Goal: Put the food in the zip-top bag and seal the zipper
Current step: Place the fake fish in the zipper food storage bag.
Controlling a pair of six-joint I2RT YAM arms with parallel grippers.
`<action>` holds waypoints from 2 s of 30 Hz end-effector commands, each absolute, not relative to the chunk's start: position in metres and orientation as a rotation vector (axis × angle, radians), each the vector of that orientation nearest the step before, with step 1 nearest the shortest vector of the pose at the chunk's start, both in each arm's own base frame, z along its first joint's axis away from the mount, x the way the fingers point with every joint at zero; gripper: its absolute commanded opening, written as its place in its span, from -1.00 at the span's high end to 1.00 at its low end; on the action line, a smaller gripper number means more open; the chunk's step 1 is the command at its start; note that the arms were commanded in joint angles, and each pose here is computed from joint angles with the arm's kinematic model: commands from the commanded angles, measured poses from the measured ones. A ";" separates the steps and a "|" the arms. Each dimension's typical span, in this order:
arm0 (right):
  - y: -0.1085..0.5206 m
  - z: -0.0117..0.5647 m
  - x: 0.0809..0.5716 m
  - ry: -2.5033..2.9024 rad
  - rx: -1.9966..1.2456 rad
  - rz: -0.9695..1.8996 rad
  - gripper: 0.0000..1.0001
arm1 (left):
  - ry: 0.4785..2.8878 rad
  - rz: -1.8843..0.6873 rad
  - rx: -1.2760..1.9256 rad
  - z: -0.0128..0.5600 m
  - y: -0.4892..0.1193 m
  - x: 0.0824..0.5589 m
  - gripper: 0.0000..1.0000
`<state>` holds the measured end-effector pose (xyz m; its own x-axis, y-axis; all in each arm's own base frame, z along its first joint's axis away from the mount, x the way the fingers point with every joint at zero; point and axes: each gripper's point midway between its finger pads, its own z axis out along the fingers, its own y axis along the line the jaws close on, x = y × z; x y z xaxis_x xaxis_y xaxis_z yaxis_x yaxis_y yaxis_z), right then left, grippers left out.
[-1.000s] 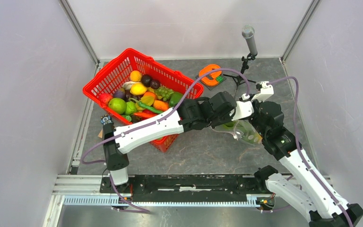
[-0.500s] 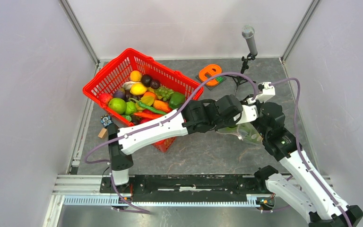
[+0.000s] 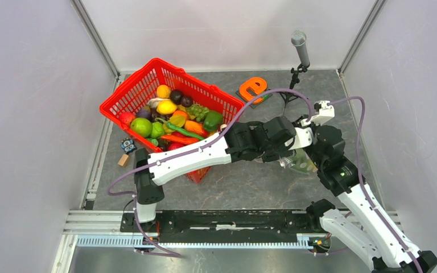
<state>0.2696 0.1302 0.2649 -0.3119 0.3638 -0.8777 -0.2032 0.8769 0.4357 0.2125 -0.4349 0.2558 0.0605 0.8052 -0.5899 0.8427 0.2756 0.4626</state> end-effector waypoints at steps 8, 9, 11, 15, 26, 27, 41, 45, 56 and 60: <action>0.127 0.279 0.271 1.758 0.148 0.559 0.97 | 1.624 -0.317 1.270 0.317 -0.428 0.204 -0.58; 0.125 0.284 0.272 1.746 0.146 0.550 0.98 | 1.609 -0.341 1.219 0.327 -0.422 0.205 -0.58; 0.127 0.301 0.271 1.718 0.134 0.565 0.99 | 1.571 -0.405 1.109 0.345 -0.410 0.205 -0.69; 0.126 0.335 0.271 1.656 0.092 0.558 0.99 | 1.553 -0.611 0.940 0.366 -0.385 0.207 -0.86; 0.119 0.328 0.267 1.659 0.119 0.544 0.98 | 1.850 -0.927 0.827 0.330 -0.380 0.202 -0.75; 0.119 0.327 0.267 1.661 0.120 0.538 0.98 | 1.849 -0.949 0.818 0.332 -0.380 0.201 -0.75; 0.122 0.310 0.271 1.693 0.114 0.536 0.98 | 2.025 -0.975 0.924 0.302 -0.395 0.186 -0.49; 0.123 0.309 0.271 1.692 0.112 0.537 0.98 | 2.087 -0.943 0.921 0.280 -0.394 0.187 -0.32; 0.122 0.308 0.270 1.688 0.113 0.538 0.98 | 2.117 -0.977 0.975 0.265 -0.410 0.184 0.31; 0.120 0.307 0.270 1.689 0.116 0.529 0.97 | 2.081 -0.992 0.978 0.273 -0.409 0.183 0.75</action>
